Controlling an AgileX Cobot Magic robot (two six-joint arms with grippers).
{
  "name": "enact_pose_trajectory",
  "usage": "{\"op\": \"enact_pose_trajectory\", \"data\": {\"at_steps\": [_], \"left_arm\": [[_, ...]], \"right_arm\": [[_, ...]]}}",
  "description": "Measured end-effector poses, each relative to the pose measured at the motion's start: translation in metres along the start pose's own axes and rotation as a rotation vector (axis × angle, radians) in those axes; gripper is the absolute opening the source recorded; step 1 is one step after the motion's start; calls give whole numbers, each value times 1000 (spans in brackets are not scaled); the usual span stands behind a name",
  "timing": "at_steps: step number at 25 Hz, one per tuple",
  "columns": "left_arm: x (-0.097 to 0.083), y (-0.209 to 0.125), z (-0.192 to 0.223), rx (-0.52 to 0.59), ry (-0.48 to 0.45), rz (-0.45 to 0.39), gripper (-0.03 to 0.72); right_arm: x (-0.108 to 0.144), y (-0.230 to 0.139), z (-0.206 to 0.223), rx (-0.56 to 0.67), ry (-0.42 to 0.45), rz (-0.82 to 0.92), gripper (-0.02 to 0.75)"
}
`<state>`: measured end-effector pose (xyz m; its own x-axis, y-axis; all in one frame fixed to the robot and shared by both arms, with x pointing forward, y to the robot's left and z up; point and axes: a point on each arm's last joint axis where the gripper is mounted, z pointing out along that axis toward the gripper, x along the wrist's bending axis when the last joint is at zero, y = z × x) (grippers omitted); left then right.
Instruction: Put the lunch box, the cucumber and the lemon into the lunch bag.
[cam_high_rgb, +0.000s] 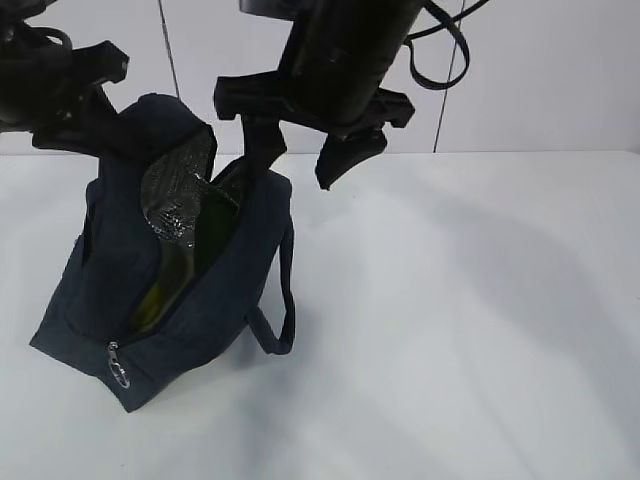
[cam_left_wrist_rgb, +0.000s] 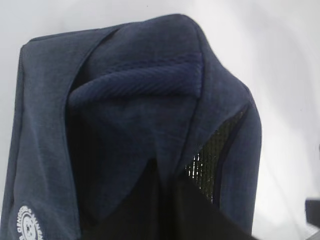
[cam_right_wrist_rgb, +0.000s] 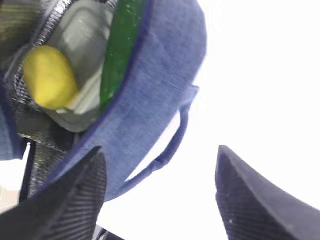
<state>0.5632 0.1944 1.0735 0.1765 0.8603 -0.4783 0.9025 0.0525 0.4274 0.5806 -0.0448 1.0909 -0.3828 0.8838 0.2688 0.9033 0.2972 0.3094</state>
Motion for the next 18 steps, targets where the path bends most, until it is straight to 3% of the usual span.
{"op": "enact_pose_trajectory", "data": {"at_steps": [7,18], "left_arm": [[1,0,0,-1,8,7,-7],[2,1,0,-11,18,14,-7]], "right_arm": [[-7,1,-1,-6,-40,8,517],[-14,-7,-10,1,-56,-7,513]]}}
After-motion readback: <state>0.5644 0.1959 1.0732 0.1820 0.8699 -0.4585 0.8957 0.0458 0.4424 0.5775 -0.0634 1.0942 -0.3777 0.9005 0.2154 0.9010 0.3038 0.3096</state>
